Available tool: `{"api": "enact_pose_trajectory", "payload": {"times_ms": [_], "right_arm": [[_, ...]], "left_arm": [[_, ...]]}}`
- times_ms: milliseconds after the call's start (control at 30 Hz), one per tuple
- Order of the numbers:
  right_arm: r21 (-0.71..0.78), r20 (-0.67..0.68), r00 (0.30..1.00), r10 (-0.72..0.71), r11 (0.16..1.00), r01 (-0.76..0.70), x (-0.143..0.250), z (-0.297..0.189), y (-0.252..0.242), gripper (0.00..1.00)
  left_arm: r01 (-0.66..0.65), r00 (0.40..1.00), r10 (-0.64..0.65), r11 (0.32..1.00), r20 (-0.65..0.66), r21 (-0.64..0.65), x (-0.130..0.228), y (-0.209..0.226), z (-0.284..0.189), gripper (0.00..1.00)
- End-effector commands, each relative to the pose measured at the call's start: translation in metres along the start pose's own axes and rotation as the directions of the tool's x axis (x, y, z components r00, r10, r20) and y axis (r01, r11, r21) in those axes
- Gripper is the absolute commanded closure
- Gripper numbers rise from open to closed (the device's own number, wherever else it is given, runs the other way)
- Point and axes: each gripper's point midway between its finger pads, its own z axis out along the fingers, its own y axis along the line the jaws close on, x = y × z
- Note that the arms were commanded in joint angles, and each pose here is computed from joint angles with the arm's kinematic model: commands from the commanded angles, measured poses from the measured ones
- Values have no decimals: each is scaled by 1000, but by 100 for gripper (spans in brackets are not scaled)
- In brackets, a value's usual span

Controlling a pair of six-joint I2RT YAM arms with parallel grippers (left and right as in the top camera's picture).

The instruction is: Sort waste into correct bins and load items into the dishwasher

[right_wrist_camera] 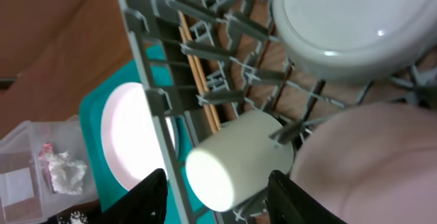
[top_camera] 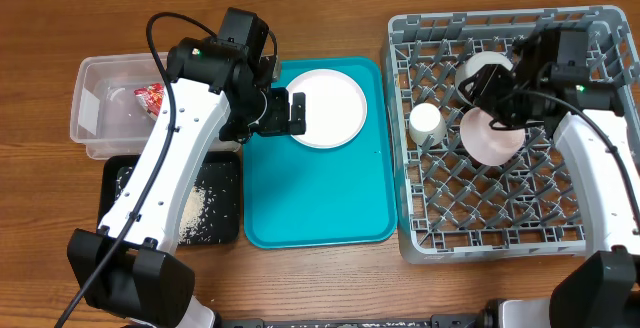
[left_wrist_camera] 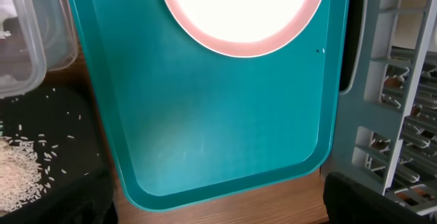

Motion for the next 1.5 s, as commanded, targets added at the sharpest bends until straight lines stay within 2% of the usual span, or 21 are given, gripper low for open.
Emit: {"api": "enact_pose_trajectory", "payload": {"times_ms": [0, 167, 333, 567, 800, 867, 1133, 1333, 1467], "right_arm": [[-29, 36, 998, -42, 999, 43, -12, -8, 13, 51], [-13, -5, 1000, -27, 1000, 27, -2, -7, 9, 54], [20, -73, 997, -6, 1000, 7, 19, -1, 1, 71], [288, -103, 994, 41, 958, -9, 41, 3, -57, 70], [355, -145, 987, 68, 935, -12, 61, 9, -79, 70], [352, -139, 988, 65, 936, -12, 59, 8, -77, 67], [314, -81, 996, 40, 949, -12, 36, -3, -58, 67], [60, -107, 994, -8, 998, 15, 33, 6, -9, 65], [-17, -90, 989, -119, 993, 118, 36, 16, 25, 66]], "left_arm": [[-9, 1000, 9, 1000, 29, -14, -7, 4, -6, 0], [-11, 999, 11, 1000, 38, -12, -9, 3, -6, 0], [-13, 999, 14, 1000, 49, -8, -12, 2, -6, 0], [-13, 999, 13, 1000, 45, -9, -11, 3, -6, 0], [-12, 999, 12, 1000, 42, -10, -10, 3, -6, 0], [-11, 999, 12, 1000, 39, -11, -10, 3, -6, 0], [-11, 999, 12, 1000, 39, -11, -10, 3, -6, 0], [-2, 997, 2, 1000, 80, -6, -21, 7, -9, 0], [124, 983, -131, 991, 132, 60, -41, 28, -26, 0]]}}
